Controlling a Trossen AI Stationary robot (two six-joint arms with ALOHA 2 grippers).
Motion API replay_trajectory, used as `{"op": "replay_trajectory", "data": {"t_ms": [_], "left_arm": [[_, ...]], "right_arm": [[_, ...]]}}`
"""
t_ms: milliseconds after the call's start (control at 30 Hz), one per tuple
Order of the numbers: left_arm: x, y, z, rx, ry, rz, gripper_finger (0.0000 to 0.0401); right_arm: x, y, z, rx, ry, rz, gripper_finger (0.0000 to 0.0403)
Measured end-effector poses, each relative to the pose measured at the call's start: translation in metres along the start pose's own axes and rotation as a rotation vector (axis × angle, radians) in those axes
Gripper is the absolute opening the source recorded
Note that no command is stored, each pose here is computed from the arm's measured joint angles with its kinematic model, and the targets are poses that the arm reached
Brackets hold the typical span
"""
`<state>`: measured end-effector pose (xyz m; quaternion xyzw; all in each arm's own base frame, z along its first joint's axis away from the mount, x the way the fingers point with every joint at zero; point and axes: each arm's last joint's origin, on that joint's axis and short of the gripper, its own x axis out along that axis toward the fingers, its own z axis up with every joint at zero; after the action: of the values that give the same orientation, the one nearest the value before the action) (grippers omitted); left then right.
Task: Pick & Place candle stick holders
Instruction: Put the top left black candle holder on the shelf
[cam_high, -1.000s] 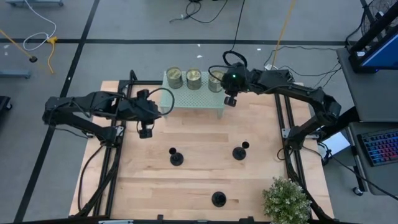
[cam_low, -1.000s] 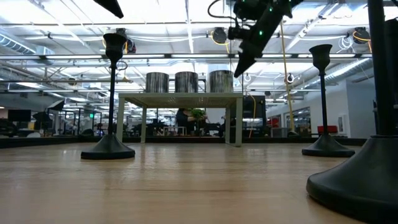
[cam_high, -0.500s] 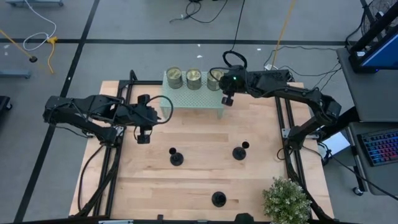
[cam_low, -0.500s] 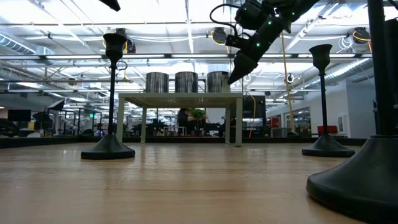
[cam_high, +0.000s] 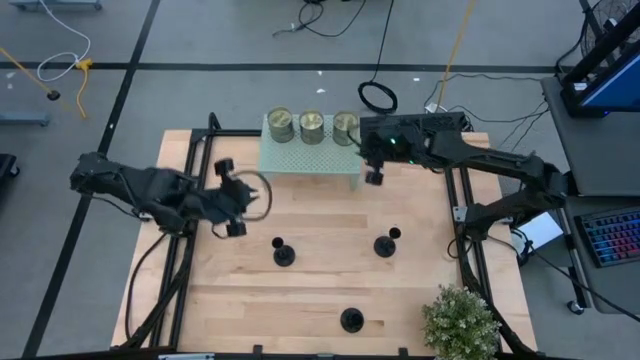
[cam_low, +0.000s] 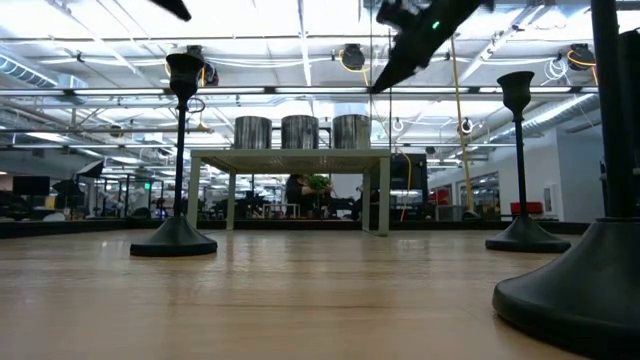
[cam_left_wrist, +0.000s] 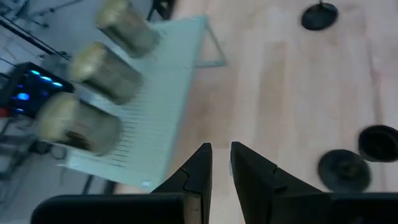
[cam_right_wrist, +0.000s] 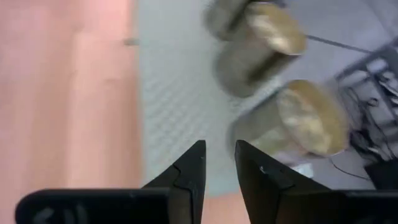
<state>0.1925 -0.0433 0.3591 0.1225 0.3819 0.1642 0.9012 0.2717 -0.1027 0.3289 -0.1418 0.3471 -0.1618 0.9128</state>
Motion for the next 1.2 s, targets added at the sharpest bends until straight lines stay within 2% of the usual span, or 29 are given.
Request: {"op": "replay_trajectory", "data": {"t_ms": [167,267,400,600,700,800,900,1200], "left_arm": [[0.031,-0.04,-0.034,-0.004,0.01,-0.079,0.0067],[0.048,-0.062,-0.055,-0.041,-0.005,-0.135,0.0067],[0.065,-0.085,-0.082,-0.086,-0.023,-0.242,0.0067],[0.081,-0.093,-0.11,-0.161,0.008,-0.248,0.0068],[0.087,-0.093,-0.115,-0.213,-0.005,-0.249,0.0068],[0.09,-0.095,-0.118,-0.221,0.003,-0.303,0.007],[0.091,-0.097,-0.119,-0.22,-0.004,-0.348,0.009],[0.099,-0.103,-0.114,-0.208,-0.05,-0.369,0.0205]], "right_arm": [[-0.027,0.034,0.004,-0.132,-0.013,0.111,0.008],[-0.038,0.051,0.006,-0.141,-0.074,0.152,0.0097],[-0.04,0.07,-0.003,-0.132,-0.11,0.192,0.0138],[-0.031,0.092,-0.017,-0.148,-0.202,0.214,0.0193],[-0.026,0.099,-0.022,-0.145,-0.246,0.213,0.0208],[-0.022,0.104,-0.027,-0.143,-0.27,0.213,0.0219],[-0.021,0.107,-0.03,-0.147,-0.269,0.22,0.0224],[-0.021,0.107,-0.03,-0.113,-0.267,0.223,0.0226]]}}
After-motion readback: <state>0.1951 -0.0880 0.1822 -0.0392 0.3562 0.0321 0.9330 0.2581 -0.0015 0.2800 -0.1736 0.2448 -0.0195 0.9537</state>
